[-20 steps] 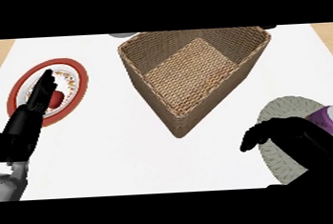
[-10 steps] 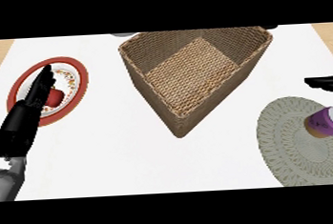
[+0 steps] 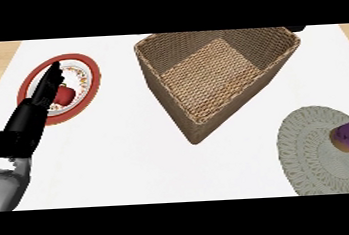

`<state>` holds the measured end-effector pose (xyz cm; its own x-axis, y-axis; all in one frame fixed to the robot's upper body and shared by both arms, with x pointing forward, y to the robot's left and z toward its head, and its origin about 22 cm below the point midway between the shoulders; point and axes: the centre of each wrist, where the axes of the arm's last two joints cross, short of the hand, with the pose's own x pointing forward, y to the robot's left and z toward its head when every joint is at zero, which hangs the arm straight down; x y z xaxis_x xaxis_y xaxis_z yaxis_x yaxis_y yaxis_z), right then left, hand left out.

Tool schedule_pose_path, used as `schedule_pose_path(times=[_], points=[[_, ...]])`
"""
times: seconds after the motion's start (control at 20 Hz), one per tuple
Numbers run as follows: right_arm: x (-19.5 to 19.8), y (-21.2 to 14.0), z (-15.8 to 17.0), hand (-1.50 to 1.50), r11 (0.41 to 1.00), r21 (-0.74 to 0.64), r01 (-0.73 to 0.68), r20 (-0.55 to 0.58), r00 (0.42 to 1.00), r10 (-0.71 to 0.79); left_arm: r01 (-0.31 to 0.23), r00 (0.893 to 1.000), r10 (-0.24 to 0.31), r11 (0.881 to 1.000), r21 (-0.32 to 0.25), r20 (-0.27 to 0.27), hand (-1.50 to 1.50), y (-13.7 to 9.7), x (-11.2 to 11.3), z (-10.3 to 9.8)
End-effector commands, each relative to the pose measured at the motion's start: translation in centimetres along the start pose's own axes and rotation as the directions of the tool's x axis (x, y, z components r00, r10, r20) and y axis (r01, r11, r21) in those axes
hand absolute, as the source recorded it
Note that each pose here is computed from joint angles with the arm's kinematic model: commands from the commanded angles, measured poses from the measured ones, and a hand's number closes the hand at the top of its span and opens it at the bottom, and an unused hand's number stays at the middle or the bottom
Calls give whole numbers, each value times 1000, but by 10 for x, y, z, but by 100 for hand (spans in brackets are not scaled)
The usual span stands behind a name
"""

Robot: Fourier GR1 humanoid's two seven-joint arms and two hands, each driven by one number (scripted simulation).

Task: Pick the can from the placemat and place it in the basket

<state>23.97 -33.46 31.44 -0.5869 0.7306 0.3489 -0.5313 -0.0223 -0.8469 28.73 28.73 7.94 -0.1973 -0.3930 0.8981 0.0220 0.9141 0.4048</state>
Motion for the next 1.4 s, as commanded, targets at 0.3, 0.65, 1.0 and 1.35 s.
schedule_pose_path(times=[0.3, 0.65, 1.0, 1.35], points=[[-27, 3, -13, -150, 970, 226, -83, -113, 987, 111, -2, 1000, 2, 1000, -14, 0, 0, 3, -15, -2], [-60, 35, -34, -150, 956, 278, -94, -98, 987, 125, -4, 1000, 4, 1000, -10, 0, 0, -8, -6, -3], [-97, 65, -39, -150, 921, 361, -143, -129, 971, 201, -8, 1000, 8, 1000, -4, 0, 0, -7, -1, 5], [-129, 109, -64, -150, 901, 389, -192, -128, 957, 260, -11, 1000, 11, 1000, -1, -20, 0, 15, 4, -10]])
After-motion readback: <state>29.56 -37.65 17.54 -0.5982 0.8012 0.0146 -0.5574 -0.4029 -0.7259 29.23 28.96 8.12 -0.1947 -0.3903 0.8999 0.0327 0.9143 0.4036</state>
